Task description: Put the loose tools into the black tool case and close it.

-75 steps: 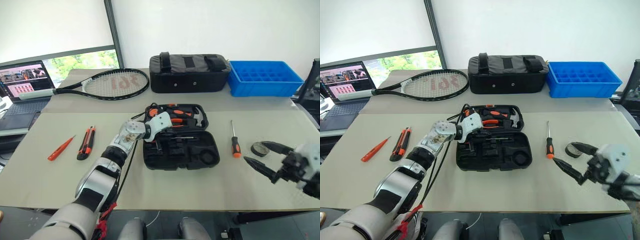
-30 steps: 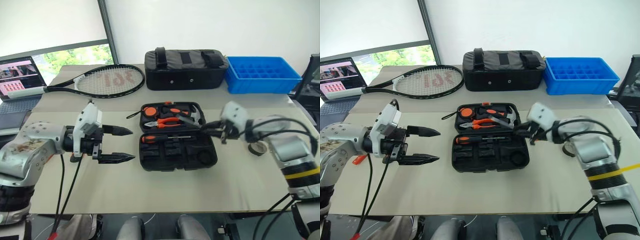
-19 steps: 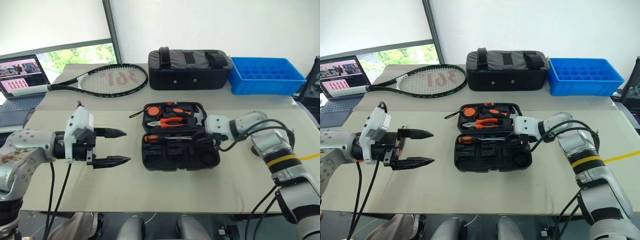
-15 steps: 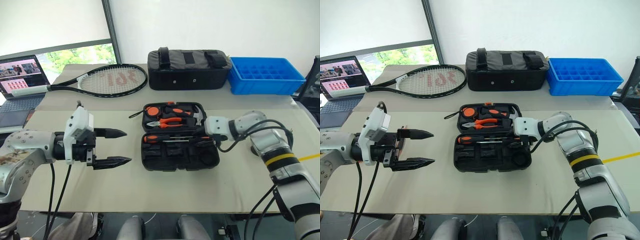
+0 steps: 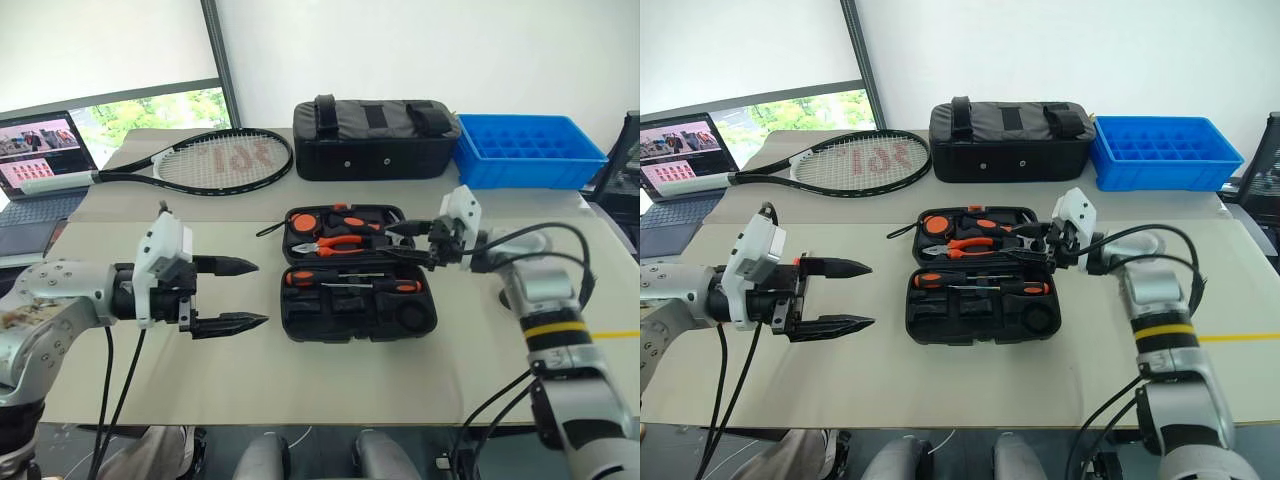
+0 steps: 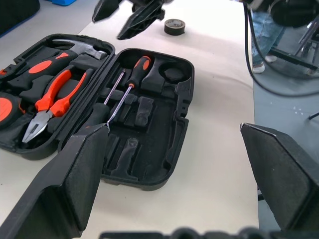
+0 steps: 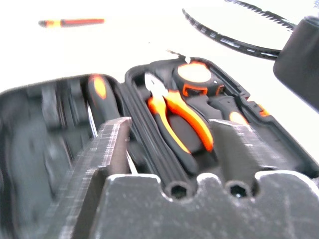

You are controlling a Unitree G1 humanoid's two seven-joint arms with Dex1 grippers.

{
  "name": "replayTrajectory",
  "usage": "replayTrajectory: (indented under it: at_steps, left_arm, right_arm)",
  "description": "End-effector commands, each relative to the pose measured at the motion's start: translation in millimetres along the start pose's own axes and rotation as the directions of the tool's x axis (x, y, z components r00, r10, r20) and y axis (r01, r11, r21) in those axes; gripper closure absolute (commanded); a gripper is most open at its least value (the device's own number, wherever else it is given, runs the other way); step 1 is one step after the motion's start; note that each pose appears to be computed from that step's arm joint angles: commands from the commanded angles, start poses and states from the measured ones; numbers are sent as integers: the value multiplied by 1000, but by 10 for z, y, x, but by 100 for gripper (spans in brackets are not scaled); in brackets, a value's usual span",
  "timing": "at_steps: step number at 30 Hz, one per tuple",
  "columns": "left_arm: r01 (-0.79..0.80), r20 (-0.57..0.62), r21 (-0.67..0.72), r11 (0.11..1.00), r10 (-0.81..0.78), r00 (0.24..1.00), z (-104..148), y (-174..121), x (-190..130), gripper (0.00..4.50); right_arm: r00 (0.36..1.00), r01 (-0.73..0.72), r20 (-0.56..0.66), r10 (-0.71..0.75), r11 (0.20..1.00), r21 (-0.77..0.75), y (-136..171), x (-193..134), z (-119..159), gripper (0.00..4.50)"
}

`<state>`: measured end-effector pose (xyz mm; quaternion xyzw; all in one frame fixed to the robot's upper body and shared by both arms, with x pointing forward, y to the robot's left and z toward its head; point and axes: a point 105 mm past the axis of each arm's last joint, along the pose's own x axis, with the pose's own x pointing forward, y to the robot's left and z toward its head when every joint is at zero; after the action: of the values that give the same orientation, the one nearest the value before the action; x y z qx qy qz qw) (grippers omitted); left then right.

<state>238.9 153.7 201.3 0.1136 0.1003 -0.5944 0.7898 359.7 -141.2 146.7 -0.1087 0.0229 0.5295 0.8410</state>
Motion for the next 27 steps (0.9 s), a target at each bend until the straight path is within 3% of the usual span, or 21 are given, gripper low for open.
replayTrajectory:
  at_steps: [1, 4, 9, 18, 21, 23, 27]
  left_arm:
    - [-6, 25, 36, 999, 5, 1000, 80, 20, -12, 0]
    - [-8, 27, 35, 999, 7, 1000, 69, 21, -9, 0]
    - [-81, 83, 31, 996, 78, 994, 98, 64, -27, 0]
    - [-293, 48, -35, 956, 294, 954, -222, 217, -143, 0]
    - [-455, 60, -42, 890, 457, 888, -315, 404, -269, 0]
    - [-603, 46, -44, 796, 605, 795, -414, 562, -426, 0]
    - [-797, 21, -96, 596, 802, 597, -621, 770, -751, 0]
  right_arm:
    - [1000, 0, 16, 0, 1000, -21, 39, 44, -22, 337]
    - [996, -12, -87, 11, 1000, -6, 70, 77, -292, 446]
    - [958, -67, -279, 64, 998, -3, 155, -1, -671, 446]
    - [912, -173, -398, 98, 972, -157, 181, -72, -745, 446]
    - [968, -99, -246, 53, 978, -182, 104, 28, -444, 446]
    - [992, -83, -108, 64, 980, -179, 96, 53, -77, 446]
    - [981, -186, 32, 192, 973, -140, 335, 11, 366, 330]
